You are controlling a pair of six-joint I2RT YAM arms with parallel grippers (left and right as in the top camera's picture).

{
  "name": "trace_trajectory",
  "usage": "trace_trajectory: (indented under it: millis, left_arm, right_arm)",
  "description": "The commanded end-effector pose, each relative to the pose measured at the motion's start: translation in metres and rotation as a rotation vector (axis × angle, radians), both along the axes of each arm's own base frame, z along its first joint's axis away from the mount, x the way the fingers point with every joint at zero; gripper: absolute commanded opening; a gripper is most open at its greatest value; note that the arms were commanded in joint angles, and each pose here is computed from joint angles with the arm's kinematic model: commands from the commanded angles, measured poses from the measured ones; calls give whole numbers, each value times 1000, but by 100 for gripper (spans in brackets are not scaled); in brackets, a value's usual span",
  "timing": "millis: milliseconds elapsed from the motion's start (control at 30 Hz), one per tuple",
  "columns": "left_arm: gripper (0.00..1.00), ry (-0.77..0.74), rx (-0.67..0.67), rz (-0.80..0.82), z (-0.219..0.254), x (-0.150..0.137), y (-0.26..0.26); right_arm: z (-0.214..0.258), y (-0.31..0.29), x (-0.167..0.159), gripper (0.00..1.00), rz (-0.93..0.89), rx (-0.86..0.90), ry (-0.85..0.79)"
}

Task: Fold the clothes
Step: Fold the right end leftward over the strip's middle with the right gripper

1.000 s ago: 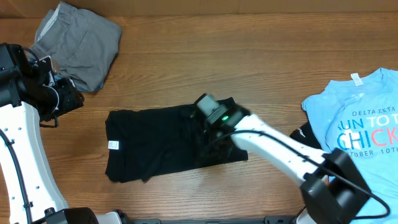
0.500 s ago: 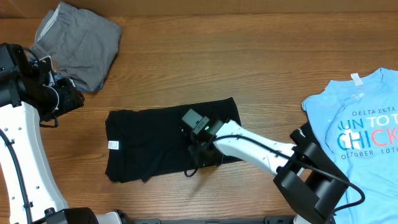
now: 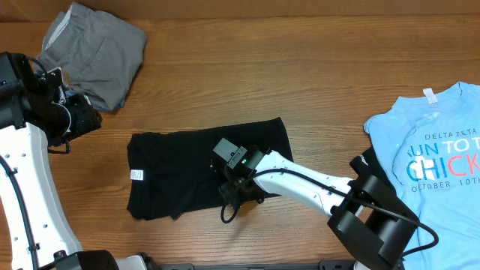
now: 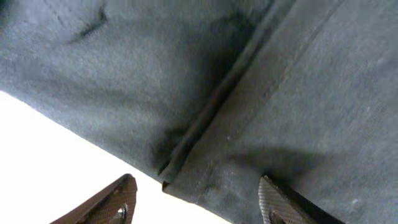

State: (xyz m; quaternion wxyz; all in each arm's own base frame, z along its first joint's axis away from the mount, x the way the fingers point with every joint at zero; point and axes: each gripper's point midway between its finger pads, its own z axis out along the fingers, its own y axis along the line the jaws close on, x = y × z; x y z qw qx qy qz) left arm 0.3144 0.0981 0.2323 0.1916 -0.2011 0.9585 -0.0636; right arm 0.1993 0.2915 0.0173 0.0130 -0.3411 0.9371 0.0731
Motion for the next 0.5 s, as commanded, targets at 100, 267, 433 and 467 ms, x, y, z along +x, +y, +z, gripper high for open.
trace_trajectory:
  millis: [100,267,433,467]
  left_arm:
    - [56,-26,10,-30,8,3,-3]
    - [56,-27,11,-31,8,3,-3]
    - [56,-26,11,-31,8,3,-3]
    - [56,-26,10,-31,8,3,-3]
  right_arm:
    - [3,2,11,33,-5,-6,-53]
    - [4,3,9,11,2,-6,-50]
    - [24,14,7,5,22,12,-28]
    - [31,18,7,4,24,24,-22]
